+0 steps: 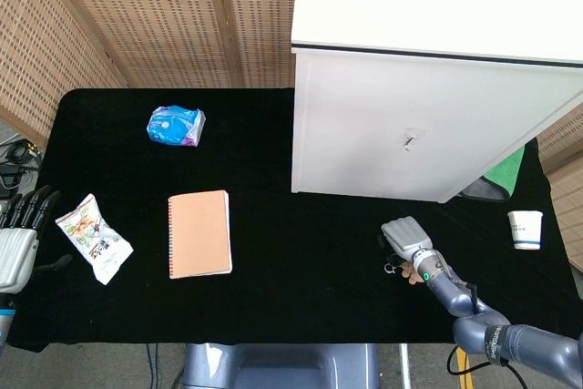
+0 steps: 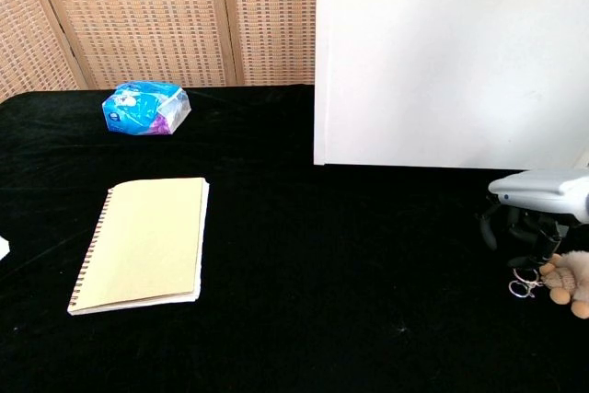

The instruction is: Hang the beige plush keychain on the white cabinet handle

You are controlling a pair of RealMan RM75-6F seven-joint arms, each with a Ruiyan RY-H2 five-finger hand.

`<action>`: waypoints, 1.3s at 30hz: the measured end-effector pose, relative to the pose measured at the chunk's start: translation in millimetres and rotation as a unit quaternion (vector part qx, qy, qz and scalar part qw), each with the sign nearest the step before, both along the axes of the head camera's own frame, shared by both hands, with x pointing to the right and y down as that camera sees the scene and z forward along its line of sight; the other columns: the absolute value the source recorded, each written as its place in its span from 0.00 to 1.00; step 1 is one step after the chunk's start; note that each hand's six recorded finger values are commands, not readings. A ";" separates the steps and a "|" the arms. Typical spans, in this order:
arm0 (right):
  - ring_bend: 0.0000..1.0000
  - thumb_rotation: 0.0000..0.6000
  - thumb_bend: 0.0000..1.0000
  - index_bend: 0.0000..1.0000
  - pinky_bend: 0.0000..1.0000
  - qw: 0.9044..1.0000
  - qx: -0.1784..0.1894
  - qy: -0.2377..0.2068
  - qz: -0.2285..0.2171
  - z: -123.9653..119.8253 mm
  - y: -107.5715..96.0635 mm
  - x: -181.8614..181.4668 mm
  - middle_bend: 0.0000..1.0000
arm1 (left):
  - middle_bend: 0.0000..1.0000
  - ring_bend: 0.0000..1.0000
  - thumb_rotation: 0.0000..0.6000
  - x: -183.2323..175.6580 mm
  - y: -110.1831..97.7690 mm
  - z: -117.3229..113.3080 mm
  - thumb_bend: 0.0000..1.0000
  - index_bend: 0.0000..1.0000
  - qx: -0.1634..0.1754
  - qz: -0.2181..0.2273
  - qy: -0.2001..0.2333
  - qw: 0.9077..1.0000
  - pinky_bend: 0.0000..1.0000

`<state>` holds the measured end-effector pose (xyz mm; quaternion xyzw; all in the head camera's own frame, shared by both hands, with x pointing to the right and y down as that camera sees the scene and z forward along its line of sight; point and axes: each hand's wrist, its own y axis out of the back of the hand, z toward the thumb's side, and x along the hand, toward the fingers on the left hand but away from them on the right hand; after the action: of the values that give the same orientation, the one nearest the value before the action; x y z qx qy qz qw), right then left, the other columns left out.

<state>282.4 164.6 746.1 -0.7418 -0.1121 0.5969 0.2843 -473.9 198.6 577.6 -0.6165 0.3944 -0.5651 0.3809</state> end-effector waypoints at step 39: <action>0.83 1.00 0.56 0.56 1.00 0.999 -0.003 0.034 -0.027 18.3 13.9 15.1 0.88 | 0.00 0.00 1.00 0.1 -0.8 0.3 0.00 0.00 -0.003 0.000 0.002 1.000 0.00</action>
<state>297.5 178.5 764.4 -0.7249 -0.0806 0.6140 0.3017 -473.8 197.8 577.9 -0.6186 0.3940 -0.5649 0.3782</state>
